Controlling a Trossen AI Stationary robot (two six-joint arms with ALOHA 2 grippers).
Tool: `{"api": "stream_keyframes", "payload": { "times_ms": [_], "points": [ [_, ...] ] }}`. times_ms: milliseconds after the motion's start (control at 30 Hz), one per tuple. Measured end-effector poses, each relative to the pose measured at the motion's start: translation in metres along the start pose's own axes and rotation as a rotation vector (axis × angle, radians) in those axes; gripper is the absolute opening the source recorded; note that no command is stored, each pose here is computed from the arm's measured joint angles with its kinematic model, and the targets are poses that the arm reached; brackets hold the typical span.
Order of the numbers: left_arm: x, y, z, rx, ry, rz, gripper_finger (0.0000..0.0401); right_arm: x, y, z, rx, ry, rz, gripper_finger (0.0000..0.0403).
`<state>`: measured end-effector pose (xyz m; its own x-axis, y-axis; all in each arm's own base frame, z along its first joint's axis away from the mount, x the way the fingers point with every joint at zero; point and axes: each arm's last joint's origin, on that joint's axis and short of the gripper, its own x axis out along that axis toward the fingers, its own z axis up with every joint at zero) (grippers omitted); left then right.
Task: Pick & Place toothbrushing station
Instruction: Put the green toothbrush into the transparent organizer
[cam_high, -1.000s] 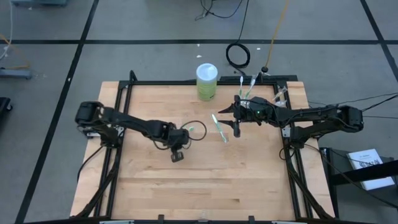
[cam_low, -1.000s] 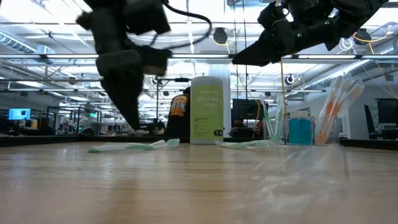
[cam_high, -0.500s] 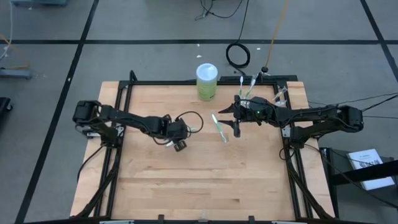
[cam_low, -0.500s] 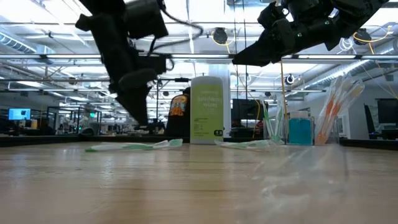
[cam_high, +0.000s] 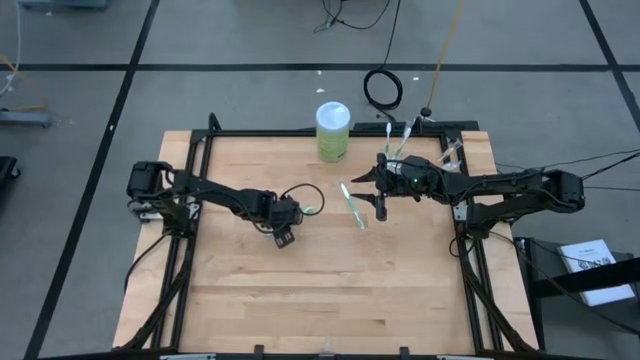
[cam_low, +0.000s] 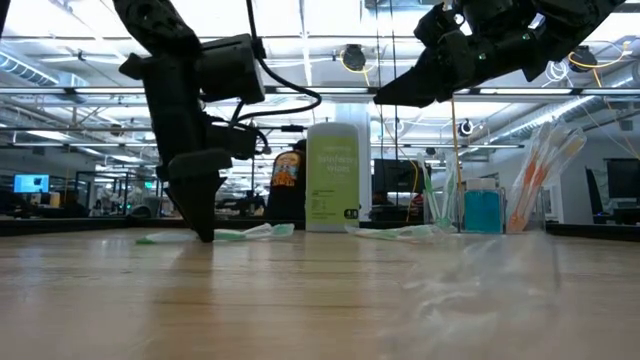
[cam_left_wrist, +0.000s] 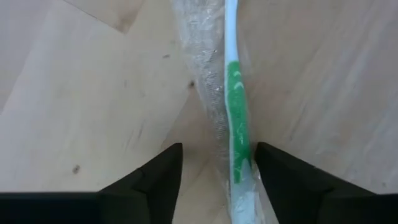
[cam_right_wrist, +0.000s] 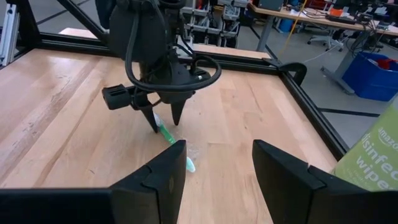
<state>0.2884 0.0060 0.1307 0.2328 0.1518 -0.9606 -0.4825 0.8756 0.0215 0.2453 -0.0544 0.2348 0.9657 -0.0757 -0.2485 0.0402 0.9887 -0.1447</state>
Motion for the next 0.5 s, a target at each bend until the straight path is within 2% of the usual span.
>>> {"api": "stream_keyframes", "payload": {
  "times_ms": [133,333,400,500],
  "points": [
    [-0.001,-0.001,0.0006,0.02,0.001,-0.031,0.0162,0.0,-0.0001,0.0,0.0,0.0,-0.001,0.0176],
    [-0.0008,-0.0019,0.0003,0.026,0.011,-0.054,0.0034,0.0001,0.0,0.0,0.001,0.0,-0.001,0.0176],
    [-0.0006,-0.0013,0.0005,0.023,0.01,-0.053,0.0023,0.0,-0.0001,0.0001,0.001,0.0,-0.002,0.0176],
    [-0.0024,-0.0004,0.0015,0.014,0.002,-0.056,0.0031,0.0,-0.0001,0.0,0.007,0.001,-0.002,0.0176]
  ]
}}
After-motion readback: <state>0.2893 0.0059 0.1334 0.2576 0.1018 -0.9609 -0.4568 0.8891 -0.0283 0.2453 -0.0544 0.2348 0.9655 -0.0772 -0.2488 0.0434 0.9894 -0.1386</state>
